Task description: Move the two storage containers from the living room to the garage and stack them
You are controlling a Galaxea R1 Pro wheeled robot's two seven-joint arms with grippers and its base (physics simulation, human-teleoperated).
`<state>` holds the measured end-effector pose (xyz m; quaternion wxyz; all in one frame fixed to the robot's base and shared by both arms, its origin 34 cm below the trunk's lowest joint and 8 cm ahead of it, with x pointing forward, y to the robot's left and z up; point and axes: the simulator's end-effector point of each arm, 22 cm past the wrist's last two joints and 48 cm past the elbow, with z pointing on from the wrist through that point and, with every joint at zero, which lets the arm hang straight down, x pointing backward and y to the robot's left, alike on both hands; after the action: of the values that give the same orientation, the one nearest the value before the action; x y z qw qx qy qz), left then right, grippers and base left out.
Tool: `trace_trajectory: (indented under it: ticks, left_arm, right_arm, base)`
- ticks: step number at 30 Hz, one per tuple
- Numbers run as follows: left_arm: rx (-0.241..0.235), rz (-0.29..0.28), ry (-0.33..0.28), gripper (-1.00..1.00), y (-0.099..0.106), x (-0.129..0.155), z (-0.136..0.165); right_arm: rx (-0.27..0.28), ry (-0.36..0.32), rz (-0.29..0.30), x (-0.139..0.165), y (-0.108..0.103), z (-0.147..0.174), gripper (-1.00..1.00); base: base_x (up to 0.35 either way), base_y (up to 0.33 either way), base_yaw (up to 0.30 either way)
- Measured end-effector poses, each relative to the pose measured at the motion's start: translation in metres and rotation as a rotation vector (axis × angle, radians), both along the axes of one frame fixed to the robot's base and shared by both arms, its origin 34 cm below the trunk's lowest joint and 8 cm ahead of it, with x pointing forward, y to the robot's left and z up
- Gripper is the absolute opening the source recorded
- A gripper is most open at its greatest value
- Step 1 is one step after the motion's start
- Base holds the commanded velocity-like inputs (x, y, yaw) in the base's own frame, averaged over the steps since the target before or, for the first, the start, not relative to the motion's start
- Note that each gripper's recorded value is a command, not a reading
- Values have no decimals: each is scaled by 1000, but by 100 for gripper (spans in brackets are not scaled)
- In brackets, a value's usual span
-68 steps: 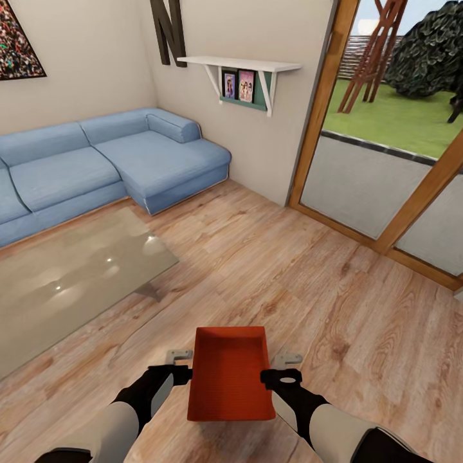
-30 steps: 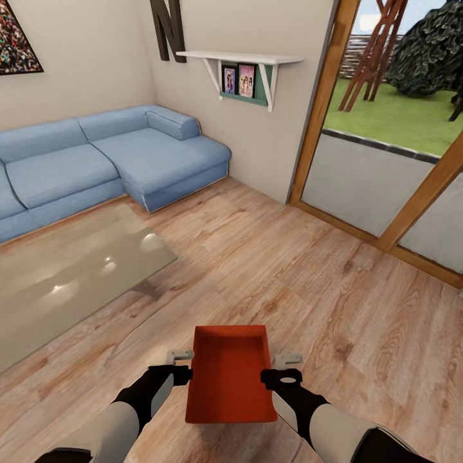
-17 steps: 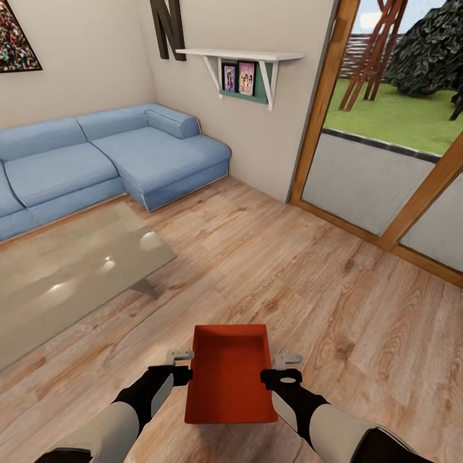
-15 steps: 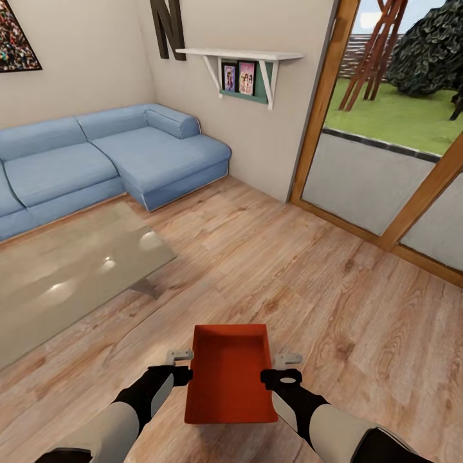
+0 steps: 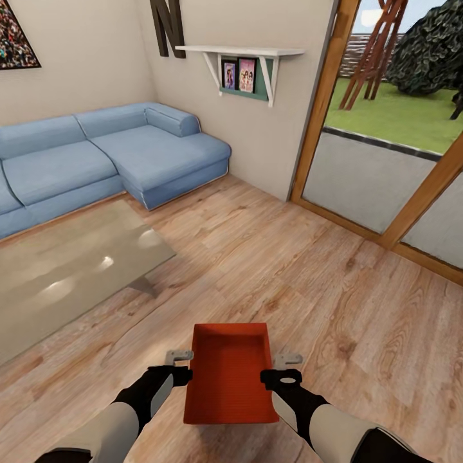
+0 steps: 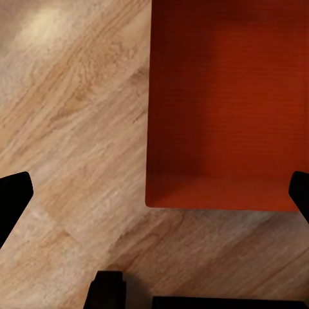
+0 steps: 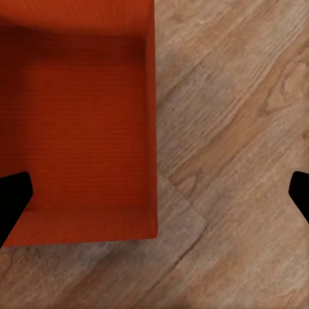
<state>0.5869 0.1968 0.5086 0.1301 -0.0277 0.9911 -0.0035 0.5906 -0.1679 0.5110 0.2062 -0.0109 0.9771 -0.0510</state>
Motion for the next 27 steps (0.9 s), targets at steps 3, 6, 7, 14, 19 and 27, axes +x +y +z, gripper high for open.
trace_trajectory:
  ticks: [3, 6, 7, 14, 19, 27]
  left_arm:
    - [-1, 2, 1, 100, 0, 0, -5]
    - [-2, 2, 3, 100, -1, -1, -10]
    - [-2, 2, 4, 100, -1, -1, -11]
    - [-3, 3, 4, 100, -1, -1, -23]
    - [-3, 3, 5, 100, -1, -2, -31]
    - [-2, 5, 9, 100, -1, -4, -45]
  right_arm:
    - [-1, 3, 0, -1, 0, -5, 100]
    - [-11, 25, 3, -11, -3, -14, 100]
    - [-10, 29, 5, -13, -3, -17, 100]
    - [2, 43, 12, -18, -1, -31, 100]
    - [-16, 59, 18, -25, -9, -42, 100]
    - [-22, 60, 20, -27, -12, -56, 100]
  base:
    - [0, 0, 0]
    - [0, 0, 0]
    - [0, 0, 0]
    - [0, 0, 0]
    - [0, 0, 0]
    - [0, 0, 0]
